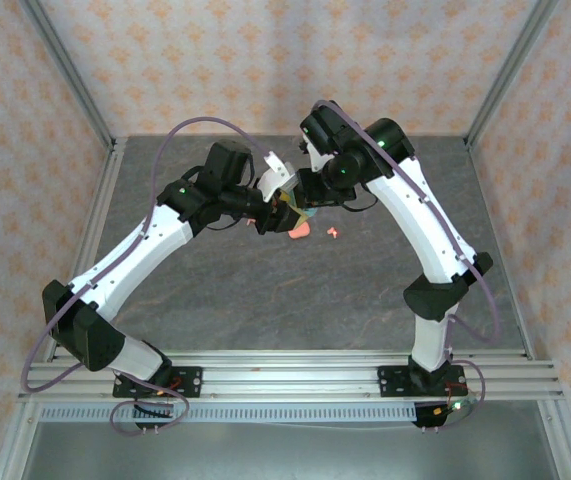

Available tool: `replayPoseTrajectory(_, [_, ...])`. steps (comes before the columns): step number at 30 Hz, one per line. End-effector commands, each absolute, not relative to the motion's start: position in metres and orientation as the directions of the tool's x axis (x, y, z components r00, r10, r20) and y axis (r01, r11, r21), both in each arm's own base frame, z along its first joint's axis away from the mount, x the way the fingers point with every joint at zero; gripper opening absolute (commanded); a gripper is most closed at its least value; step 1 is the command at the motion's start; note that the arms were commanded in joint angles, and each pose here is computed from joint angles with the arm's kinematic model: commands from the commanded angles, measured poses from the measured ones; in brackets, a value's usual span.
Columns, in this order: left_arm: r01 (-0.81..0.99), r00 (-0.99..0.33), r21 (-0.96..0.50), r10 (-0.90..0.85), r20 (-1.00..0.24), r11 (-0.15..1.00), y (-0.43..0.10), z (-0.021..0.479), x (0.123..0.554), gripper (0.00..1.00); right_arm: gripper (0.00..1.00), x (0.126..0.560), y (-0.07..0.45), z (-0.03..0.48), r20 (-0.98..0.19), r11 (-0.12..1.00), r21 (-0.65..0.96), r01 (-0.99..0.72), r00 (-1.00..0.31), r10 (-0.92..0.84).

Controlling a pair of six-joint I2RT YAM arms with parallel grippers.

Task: Insert wireless bluetooth earbuds into charging case

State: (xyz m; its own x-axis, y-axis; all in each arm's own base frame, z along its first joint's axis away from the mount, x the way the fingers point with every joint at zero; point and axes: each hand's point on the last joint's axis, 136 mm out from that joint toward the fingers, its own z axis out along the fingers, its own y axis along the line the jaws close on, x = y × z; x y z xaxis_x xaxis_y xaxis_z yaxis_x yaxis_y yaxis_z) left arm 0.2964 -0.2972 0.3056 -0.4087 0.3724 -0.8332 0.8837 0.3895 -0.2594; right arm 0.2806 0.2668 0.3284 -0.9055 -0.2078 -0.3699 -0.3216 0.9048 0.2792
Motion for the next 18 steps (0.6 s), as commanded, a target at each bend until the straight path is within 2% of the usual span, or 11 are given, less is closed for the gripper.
replayPoseTrajectory(1, [0.917,-0.316,-0.198,0.327,-0.89,0.347,-0.3,0.34,0.291,0.08,0.31,0.277,0.274,0.335,-0.374,0.889,0.327,-0.321,-0.908,-0.19])
replayPoseTrajectory(11, [0.919,-0.303,-0.191,0.311,-0.901,0.344,-0.301,0.345,0.29,0.08,0.31,0.276,0.275,0.348,-0.389,0.86,0.416,-0.296,-0.913,-0.126])
replayPoseTrajectory(18, [0.921,-0.29,-0.186,0.283,-0.914,0.342,-0.302,0.352,0.29,0.08,0.31,0.281,0.264,0.381,-0.485,0.848,0.45,-0.279,-0.874,-0.031])
